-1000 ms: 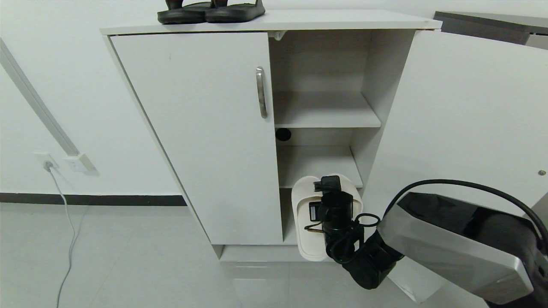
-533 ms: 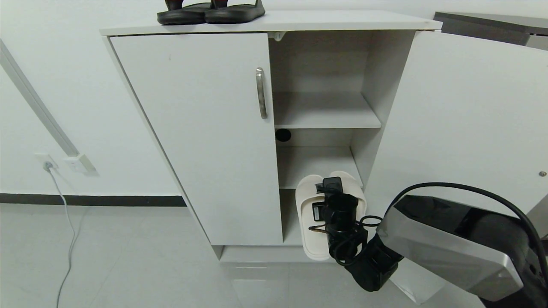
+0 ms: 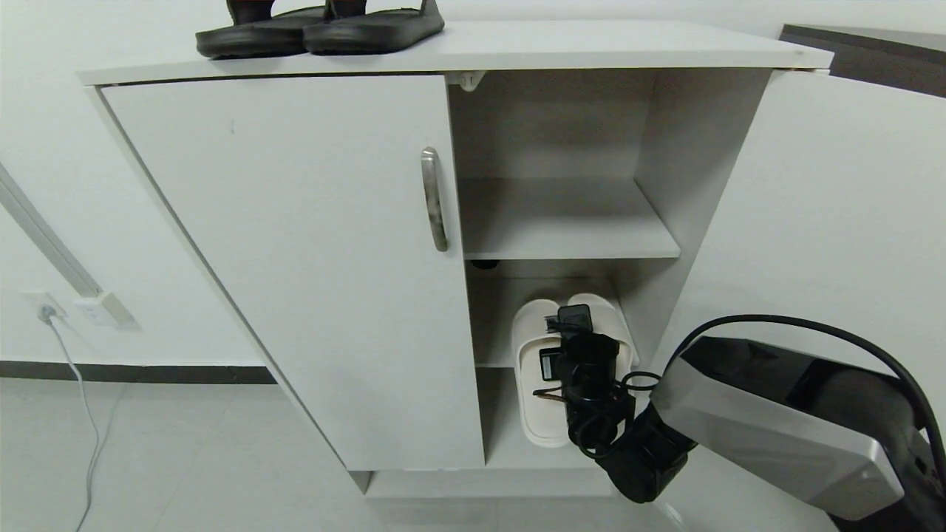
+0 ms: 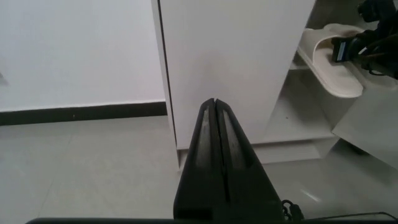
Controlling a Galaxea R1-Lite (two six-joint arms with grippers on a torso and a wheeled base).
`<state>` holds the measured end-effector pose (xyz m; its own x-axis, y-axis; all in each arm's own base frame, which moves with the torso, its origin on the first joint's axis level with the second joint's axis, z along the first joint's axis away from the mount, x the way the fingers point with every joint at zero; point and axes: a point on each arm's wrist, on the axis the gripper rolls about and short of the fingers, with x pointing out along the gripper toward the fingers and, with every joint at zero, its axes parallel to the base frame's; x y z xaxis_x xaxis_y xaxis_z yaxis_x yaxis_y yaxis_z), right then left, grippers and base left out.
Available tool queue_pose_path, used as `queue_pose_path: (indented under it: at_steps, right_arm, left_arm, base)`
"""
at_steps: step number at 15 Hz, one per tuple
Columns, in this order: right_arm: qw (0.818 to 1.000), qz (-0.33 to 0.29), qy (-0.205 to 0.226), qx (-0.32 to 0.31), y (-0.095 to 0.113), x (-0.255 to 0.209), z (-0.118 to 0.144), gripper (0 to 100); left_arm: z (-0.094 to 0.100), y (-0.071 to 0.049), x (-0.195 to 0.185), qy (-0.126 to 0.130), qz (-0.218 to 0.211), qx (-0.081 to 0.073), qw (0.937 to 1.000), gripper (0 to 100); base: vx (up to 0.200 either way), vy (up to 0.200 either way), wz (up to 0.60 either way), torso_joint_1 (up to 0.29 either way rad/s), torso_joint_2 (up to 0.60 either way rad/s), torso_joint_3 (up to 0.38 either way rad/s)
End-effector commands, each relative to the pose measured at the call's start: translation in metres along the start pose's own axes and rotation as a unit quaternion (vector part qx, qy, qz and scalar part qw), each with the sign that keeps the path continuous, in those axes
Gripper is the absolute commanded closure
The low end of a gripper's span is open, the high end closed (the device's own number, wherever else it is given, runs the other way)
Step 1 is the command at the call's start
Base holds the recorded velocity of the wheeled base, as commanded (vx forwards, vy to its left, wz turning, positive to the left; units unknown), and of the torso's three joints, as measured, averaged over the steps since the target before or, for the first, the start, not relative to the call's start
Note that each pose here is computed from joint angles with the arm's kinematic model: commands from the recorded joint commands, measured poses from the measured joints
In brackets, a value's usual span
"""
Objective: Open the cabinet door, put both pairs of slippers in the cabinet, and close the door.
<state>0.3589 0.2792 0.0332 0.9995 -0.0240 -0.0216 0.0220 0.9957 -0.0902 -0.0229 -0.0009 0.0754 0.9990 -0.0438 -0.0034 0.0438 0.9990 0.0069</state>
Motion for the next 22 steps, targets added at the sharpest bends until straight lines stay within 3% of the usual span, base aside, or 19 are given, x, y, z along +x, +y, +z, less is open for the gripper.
queue_pose_path:
  at_steps: [1,6,12,22]
  right_arm:
    - [1.000,0.002,0.003,-0.002,0.002,0.000,-0.004,100]
    - [1.000,0.001,0.014,0.003,0.003,0.005,-0.007,100]
    - [1.000,-0.011,0.024,0.015,0.014,0.042,0.003,100]
    - [0.999,-0.011,0.030,0.014,0.007,0.073,0.013,100]
  left_arm:
    - [0.000,0.000,0.000,0.001,0.000,0.000,1.0000,100]
    - [0.000,0.000,0.000,0.001,0.001,0.000,1.0000,100]
    - [0.000,0.000,0.000,0.001,0.001,-0.001,1.0000,100]
    - [0.000,0.000,0.000,0.000,0.002,-0.004,1.0000,100]
  base:
    - [0.000,0.000,0.00,0.000,0.00,0.000]
    - [0.000,0.000,0.00,0.000,0.00,0.000]
    - [0.000,0.000,0.00,0.000,0.00,0.000]
    - [0.000,0.000,0.00,0.000,0.00,0.000]
